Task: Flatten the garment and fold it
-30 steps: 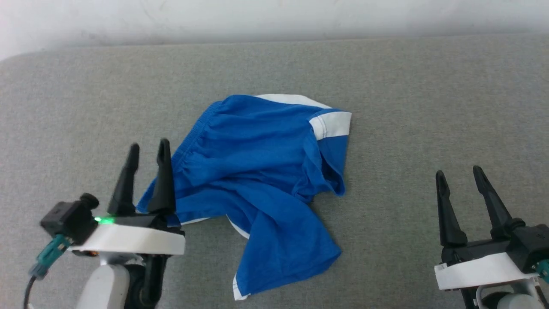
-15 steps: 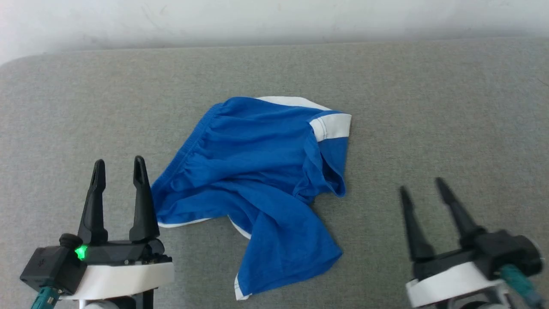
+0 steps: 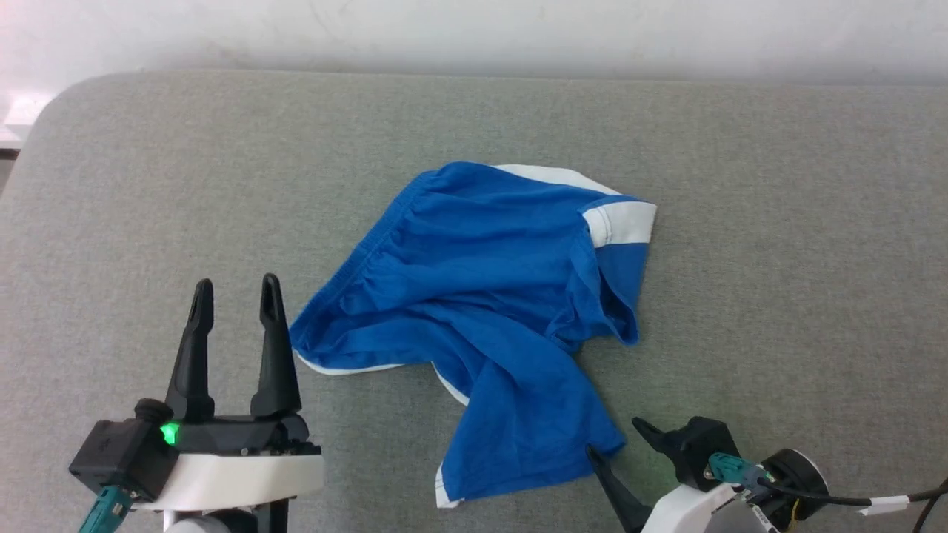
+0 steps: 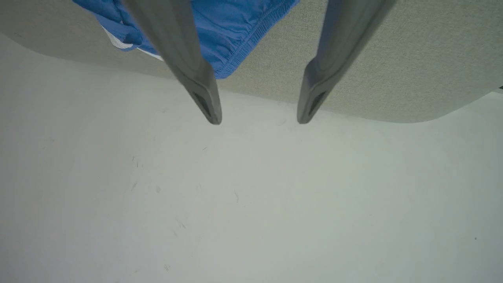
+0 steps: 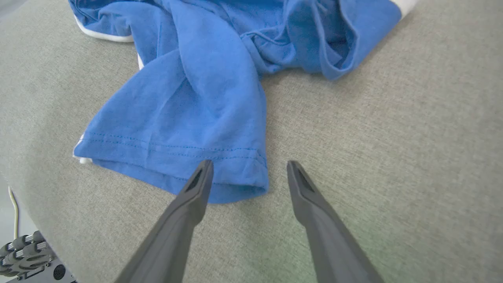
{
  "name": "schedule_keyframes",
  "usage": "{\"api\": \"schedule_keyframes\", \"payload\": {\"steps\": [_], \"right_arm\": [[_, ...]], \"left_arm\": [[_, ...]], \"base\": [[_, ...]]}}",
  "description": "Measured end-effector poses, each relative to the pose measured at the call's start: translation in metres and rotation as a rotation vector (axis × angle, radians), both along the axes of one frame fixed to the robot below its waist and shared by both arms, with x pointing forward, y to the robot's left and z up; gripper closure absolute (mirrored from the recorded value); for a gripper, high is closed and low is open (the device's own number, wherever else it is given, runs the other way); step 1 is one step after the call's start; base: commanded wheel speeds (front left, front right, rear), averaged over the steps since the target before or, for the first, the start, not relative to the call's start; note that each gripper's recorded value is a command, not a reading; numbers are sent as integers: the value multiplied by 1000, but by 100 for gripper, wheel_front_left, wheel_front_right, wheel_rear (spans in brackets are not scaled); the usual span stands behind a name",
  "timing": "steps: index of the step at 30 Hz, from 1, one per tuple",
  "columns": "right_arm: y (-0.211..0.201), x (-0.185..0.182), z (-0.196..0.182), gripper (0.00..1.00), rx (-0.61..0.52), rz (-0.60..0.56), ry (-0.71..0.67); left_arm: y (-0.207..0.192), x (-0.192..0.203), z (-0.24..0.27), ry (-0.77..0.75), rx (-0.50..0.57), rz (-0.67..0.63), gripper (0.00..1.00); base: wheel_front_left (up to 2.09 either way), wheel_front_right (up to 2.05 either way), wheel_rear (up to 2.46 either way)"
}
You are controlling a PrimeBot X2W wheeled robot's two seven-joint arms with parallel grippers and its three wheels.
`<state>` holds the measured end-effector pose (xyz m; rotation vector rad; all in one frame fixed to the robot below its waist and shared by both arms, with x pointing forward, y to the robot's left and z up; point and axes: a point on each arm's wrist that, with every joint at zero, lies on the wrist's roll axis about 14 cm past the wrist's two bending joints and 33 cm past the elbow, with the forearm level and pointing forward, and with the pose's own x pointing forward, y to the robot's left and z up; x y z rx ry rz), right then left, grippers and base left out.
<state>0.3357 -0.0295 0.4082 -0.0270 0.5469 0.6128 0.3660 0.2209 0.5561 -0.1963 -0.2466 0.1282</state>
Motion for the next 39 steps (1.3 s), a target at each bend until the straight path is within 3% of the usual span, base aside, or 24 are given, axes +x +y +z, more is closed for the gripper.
{"api": "schedule_keyframes", "payload": {"steps": [1, 2, 4, 11, 19, 23, 33, 37, 38, 39], "right_arm": [[1, -1, -2, 34, 0, 1, 14], [2, -2, -5, 61, -1, 7, 28], [4, -6, -11, 100, -11, 18, 55], [0, 1, -2, 100, 7, -12, 28], [-26, 34, 45, 100, 114, -117, -64], [-73, 64, 55, 100, 12, -160, -84], [-192, 140, 25, 100, -482, -145, -38], [-188, 157, 13, 100, -480, -133, -57], [-181, 159, 8, 89, -468, -118, -60], [-173, 161, 4, 56, -450, -106, -67]], "left_arm": [[1, -1, -1, 3, 0, 4, 0], [2, -2, -1, 5, 1, 7, 0], [4, -3, -2, 9, 2, 15, 0], [2, -1, -4, 15, -2, 13, 0], [-11, 6, -7, 19, -14, -29, 0], [-14, 14, -11, 27, -19, -40, 0], [-21, 39, -36, 85, -34, -77, 0], [-20, 41, -42, 103, -32, -74, 0], [-18, 41, -43, 106, -30, -69, 0], [-17, 41, -44, 108, -29, -65, 0]], "base": [[0, 0, 0], [0, 0, 0], [0, 0, 0], [0, 0, 0], [0, 0, 0], [0, 0, 0], [0, 0, 0], [0, 0, 0], [0, 0, 0], [0, 0, 0]]}}
